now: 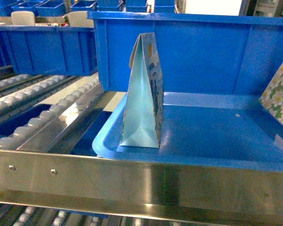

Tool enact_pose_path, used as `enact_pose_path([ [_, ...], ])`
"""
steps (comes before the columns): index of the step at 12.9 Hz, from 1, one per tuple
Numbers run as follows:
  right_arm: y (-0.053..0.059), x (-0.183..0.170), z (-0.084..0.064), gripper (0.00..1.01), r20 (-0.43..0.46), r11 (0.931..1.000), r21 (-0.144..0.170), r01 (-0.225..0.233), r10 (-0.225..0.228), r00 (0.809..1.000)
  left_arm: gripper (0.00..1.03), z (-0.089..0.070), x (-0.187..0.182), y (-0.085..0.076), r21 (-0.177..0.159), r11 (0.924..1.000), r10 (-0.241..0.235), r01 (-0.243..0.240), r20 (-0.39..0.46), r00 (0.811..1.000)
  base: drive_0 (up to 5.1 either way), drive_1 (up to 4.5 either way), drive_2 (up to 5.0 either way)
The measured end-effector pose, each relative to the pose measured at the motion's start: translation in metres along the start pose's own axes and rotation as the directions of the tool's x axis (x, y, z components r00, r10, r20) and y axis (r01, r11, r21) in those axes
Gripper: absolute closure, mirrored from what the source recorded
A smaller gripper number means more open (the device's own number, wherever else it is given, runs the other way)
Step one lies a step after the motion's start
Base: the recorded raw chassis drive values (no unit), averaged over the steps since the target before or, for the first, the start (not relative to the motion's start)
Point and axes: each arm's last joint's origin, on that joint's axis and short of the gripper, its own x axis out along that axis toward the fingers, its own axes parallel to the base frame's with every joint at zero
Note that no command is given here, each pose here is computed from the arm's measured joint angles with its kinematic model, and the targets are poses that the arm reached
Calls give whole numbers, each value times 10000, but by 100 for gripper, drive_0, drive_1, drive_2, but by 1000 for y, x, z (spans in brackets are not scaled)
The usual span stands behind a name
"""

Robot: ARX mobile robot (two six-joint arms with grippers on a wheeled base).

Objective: Move flower gift bag to table near conveyor

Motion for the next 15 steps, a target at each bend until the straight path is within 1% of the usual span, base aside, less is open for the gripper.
enact_pose_path([
  [2, -6, -21, 14, 98, 814, 9997, 52, 243, -246, 9964, 5, 0, 0, 0, 0, 10000, 0, 0, 4, 10000, 0, 0, 0],
  [3, -13, -36, 20, 98, 1184, 9988, 66, 486, -490, 9918, 5, 0, 0, 0, 0, 10000, 0, 0, -4, 10000, 0, 0, 0],
  [4, -17, -53, 21, 98, 1432, 9977, 94, 667, -674, 9874, 5, 0, 0, 0, 0, 10000, 0, 0, 0, 10000, 0, 0, 0],
  [5, -20, -65, 22, 98, 1627, 9973, 133, 729, -741, 9839, 5, 0, 0, 0, 0, 10000, 0, 0, 0, 10000, 0, 0, 0],
  [6, -22, -75, 22, 98, 1782, 9975, 136, 695, -708, 9814, 5, 0, 0, 0, 0, 10000, 0, 0, 0, 10000, 0, 0, 0],
  [7, -23, -80, 21, 98, 1767, 9978, 158, 644, -662, 9820, 5, 0, 0, 0, -4, 10000, 0, 0, 0, 10000, 0, 0, 0],
  [9, -26, -93, 17, 98, 1723, 9970, 325, 705, -751, 9822, 5, 0, 0, 0, 0, 10000, 0, 0, 0, 10000, 0, 0, 0],
  [10, -24, -120, 13, 98, 1651, 9967, 391, 710, -765, 9833, 5, 0, 0, 0, -4, 10000, 0, 0, -4, 10000, 0, 0, 0],
  [11, -23, -127, 11, 98, 1799, 9974, 367, 623, -679, 9813, 5, 0, 0, 0, 0, 10000, 0, 0, 0, 10000, 0, 0, 0],
  [13, -20, -129, 4, 98, 1984, 9977, 233, 640, -674, 9778, 5, 0, 0, 0, 0, 10000, 0, 0, 4, 10000, 0, 0, 0],
  [14, -20, -130, 3, 98, 2012, 9956, 262, 895, -930, 9751, 5, 0, 0, 0, 0, 10000, 0, 0, 0, 10000, 0, 0, 0],
  [15, -20, -130, 4, 98, 2047, 9949, 273, 970, -1006, 9736, 5, 0, 0, 0, 0, 10000, 0, 0, 0, 10000, 0, 0, 0],
])
